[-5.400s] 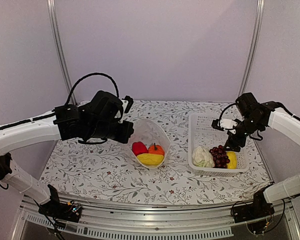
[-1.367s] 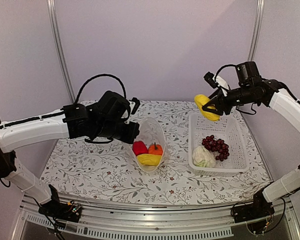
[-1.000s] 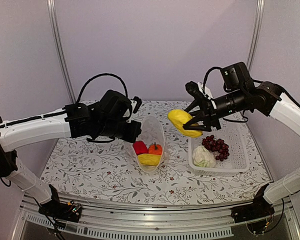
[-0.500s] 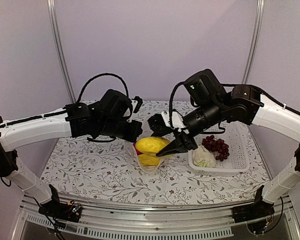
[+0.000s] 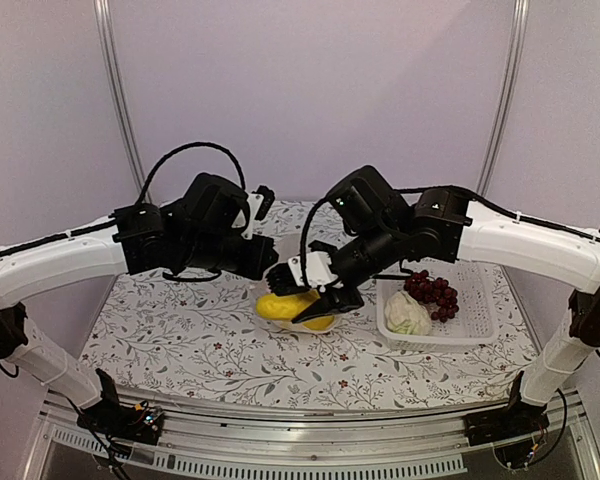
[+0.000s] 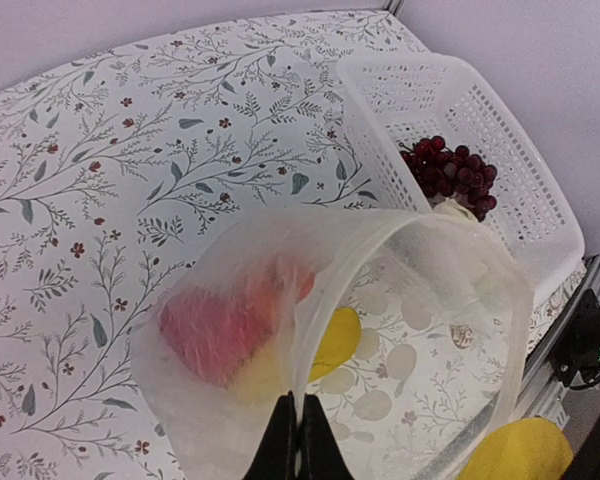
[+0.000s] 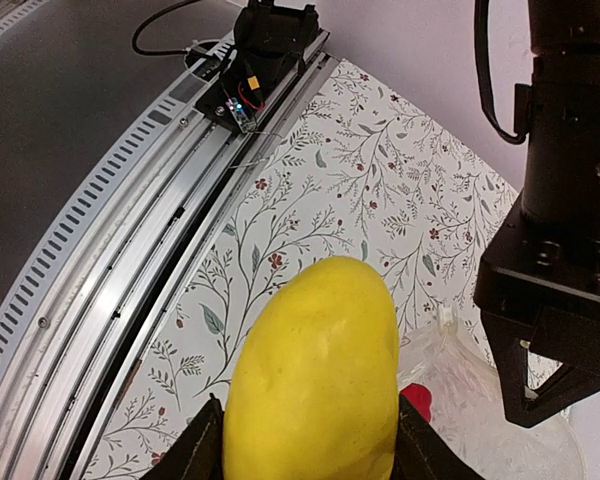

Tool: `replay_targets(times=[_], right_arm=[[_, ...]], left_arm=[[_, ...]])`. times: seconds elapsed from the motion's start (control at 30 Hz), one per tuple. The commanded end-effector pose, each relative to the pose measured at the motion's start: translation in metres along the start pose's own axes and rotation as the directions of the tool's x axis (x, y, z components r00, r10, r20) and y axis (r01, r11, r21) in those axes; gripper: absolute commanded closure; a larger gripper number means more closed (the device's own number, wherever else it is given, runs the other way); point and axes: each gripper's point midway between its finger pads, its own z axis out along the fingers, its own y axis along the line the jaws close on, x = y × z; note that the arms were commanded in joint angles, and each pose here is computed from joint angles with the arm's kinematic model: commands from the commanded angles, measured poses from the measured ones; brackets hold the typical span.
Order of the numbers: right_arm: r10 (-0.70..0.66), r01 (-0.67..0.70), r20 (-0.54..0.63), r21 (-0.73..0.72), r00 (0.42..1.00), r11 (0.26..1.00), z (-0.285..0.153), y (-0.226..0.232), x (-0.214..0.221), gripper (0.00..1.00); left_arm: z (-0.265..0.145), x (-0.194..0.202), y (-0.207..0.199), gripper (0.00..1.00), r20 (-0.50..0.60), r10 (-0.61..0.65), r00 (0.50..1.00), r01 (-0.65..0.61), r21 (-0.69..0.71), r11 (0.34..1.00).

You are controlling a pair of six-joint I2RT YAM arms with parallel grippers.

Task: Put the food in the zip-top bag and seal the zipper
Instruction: Place the fake fruit in the zipper food storage bag.

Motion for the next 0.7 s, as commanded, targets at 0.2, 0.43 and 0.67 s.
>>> replay_targets(times=[0.2,0.43,0.67], right_arm=[[-0.012,0.014,-0.031,0.055,0.999,0.998,0.016,-0.017,0.023,0.55],[0.052,-0.045,-0.051,0.128,0.997,0.991,0.005,-0.034,0.038,0.54],[0.102,-0.076,-0.112,0.211,0.988,0.974,0.009,-0.047,0.062,0.54]], left_arm=[[-0.004,0.002,0.006,1.0,0.001,-0.031,1.0,0.031,0.018,0.999],[-0.008,0.002,0.006,1.0,0.007,-0.038,0.999,0.038,0.021,0.999],[-0.01,0.002,0.007,1.0,0.015,-0.042,0.999,0.041,0.026,0.999]])
